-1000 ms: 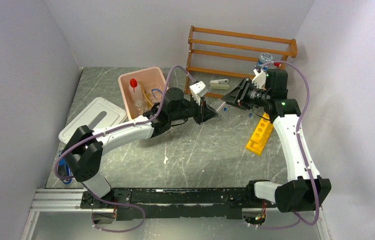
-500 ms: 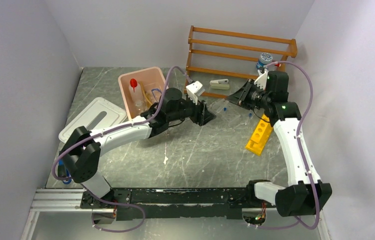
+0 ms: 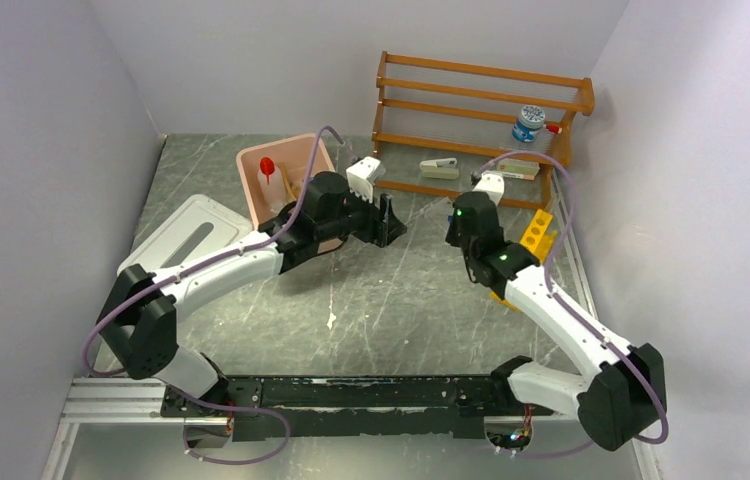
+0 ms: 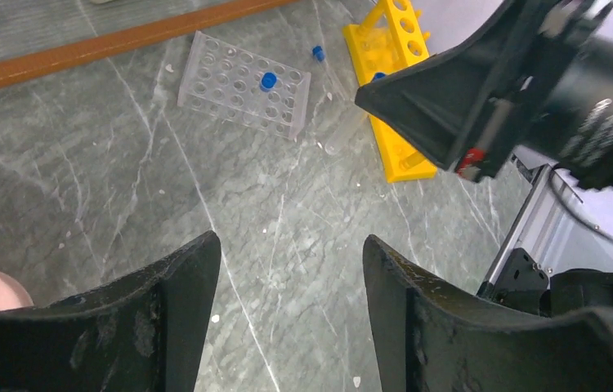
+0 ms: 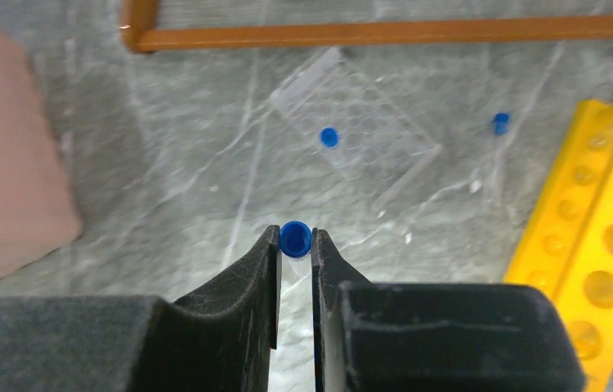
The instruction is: Organize the chemistry lab equipment
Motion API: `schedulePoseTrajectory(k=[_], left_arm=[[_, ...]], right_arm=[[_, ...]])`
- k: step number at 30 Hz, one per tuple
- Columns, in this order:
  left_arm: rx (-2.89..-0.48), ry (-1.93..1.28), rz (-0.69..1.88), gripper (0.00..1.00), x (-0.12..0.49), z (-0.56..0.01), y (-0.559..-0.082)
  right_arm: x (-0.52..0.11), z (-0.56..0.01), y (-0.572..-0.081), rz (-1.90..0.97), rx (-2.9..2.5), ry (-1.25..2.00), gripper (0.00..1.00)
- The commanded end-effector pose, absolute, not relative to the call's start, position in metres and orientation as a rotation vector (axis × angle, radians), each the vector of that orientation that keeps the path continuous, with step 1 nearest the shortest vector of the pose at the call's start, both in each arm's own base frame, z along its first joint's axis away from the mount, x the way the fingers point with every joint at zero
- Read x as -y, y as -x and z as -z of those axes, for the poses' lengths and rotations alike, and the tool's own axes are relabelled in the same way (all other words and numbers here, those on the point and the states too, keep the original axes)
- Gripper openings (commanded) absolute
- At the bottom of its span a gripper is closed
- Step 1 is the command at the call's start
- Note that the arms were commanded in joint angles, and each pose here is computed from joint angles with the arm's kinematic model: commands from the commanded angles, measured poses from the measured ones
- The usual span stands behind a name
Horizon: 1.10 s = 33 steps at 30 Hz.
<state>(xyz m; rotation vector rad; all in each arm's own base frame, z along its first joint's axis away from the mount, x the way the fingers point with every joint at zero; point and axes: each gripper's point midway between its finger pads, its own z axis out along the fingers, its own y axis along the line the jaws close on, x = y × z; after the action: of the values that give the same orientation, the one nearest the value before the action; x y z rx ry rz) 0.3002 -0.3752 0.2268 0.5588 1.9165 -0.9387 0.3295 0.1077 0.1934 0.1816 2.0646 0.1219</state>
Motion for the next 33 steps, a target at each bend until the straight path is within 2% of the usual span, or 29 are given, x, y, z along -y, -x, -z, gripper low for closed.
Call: schedulePoseTrajectory(k=[1, 12, 33], left_arm=[[-1.937, -0.529, 0.929, 0.68, 0.361, -0.237, -0.300], [-1.961, -0.487, 0.944, 0.68, 0.340, -0.241, -0.303], [-1.980, -0.472, 0.954, 0.66, 0.338, -0.236, -0.304]], right_arm=[[-0.085, -0.206, -0.348, 0.118, -1.857, -0.220, 0.07], [-0.081, -0.167, -0.363, 0.208, -1.808, -0.216, 0.07], [-0.069, -0.128, -0.394, 0.067, -1.834, -0.208, 0.07]])
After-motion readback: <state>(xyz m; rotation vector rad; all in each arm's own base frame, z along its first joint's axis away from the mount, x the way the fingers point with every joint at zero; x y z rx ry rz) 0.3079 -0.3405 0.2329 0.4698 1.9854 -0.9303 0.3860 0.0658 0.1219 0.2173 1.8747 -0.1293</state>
